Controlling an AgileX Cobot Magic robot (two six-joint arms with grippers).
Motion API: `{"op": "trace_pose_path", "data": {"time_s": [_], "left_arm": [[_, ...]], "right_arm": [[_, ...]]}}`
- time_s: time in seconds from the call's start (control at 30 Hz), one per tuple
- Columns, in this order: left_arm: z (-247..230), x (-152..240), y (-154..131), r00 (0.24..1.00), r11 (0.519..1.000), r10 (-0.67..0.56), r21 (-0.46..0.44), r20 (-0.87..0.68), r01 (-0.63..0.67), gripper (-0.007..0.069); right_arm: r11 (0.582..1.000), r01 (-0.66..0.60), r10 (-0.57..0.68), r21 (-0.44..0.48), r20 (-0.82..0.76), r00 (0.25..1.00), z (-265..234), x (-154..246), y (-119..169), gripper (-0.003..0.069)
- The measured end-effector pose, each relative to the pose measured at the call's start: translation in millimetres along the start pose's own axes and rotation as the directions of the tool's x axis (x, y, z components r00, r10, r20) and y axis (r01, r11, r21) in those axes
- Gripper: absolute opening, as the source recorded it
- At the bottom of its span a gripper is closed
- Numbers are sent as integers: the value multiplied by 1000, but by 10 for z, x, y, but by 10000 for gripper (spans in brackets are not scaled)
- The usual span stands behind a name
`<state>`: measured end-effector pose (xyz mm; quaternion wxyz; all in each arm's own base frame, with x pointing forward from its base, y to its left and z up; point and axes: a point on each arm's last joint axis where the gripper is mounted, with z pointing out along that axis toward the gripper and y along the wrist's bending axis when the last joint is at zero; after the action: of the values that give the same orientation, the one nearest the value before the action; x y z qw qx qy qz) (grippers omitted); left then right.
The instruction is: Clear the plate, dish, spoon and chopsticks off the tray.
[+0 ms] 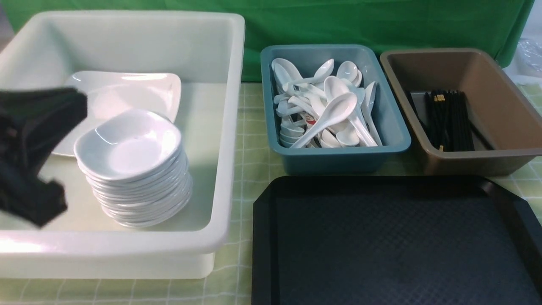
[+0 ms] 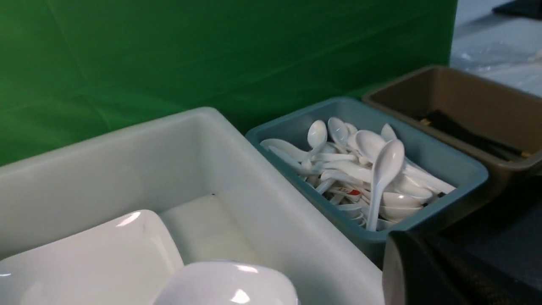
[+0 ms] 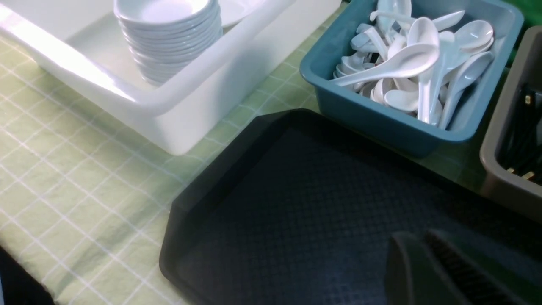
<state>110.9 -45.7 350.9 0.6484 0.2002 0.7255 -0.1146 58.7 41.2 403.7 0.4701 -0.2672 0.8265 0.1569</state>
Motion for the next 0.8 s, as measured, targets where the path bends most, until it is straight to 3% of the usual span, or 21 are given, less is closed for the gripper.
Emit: {"op": "trace_pose_path", "data": {"time_s": [0.27, 0.8], "left_arm": [[-361, 259, -98, 994, 1000, 11, -26, 107, -8, 20], [-396, 318, -45, 958, 954, 284, -109, 36, -279, 20]], "right_arm": [[1000, 0, 0, 3, -7, 1000, 0, 7, -2, 77], [1000, -2, 2, 5, -7, 1000, 0, 7, -4, 123]]}}
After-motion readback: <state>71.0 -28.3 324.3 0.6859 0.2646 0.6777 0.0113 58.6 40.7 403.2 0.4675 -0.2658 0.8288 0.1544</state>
